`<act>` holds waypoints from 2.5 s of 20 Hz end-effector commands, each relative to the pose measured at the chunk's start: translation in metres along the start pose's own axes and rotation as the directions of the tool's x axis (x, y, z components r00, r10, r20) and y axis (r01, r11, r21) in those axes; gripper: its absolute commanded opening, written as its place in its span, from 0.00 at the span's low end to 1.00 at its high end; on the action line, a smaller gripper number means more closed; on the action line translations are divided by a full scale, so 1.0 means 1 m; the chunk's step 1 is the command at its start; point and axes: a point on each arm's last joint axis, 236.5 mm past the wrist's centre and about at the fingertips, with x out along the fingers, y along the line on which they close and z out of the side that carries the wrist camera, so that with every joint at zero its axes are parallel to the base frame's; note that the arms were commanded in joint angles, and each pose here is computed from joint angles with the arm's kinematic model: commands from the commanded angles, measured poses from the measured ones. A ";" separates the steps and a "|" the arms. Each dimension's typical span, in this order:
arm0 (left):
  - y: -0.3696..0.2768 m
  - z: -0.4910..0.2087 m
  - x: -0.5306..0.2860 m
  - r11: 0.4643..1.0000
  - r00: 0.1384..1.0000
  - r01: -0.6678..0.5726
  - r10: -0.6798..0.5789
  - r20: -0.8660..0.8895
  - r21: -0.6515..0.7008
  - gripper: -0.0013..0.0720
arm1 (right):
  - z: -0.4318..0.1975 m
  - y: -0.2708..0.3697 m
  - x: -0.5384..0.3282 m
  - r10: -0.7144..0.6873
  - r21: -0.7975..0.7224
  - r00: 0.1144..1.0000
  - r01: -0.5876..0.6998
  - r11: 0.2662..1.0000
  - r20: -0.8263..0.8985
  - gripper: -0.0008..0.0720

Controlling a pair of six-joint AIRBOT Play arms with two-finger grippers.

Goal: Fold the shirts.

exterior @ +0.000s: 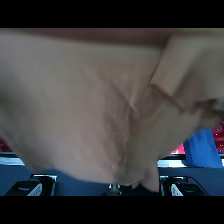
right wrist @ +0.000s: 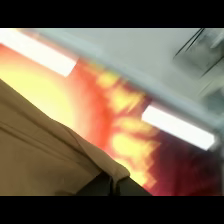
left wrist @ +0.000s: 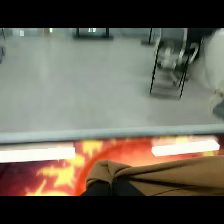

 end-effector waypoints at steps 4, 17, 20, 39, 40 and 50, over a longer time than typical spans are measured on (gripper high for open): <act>0.066 -0.247 0.175 0.989 0.820 -0.140 0.141 -0.554 0.045 0.05 | -0.146 0.101 0.247 0.340 0.158 0.853 -0.301 0.940 -0.395 0.03; 0.080 -0.400 0.235 0.963 0.512 -0.232 -0.002 -0.859 -0.140 0.63 | -0.164 0.188 0.372 0.486 0.501 0.832 -0.311 0.807 -0.266 0.72; 0.099 -0.413 0.174 0.978 0.305 -0.182 -0.046 -0.951 -0.105 0.76 | -0.198 0.142 0.322 0.514 0.403 0.759 -0.359 0.842 -0.399 0.76; 0.033 -0.530 0.080 0.849 0.233 -0.315 -0.364 -0.902 -0.424 0.54 | -0.334 0.200 0.237 0.796 0.685 0.367 -0.410 0.602 -0.480 0.72; 0.031 -0.531 0.082 0.851 0.237 -0.316 -0.358 -0.903 -0.420 0.53 | -0.334 0.207 0.239 0.807 0.702 0.373 -0.406 0.585 -0.458 0.72; 0.032 -0.482 0.096 0.887 0.369 -0.216 -0.313 -0.875 -0.408 0.05 | -0.309 0.239 0.277 0.756 0.605 0.499 -0.465 0.646 -0.423 0.03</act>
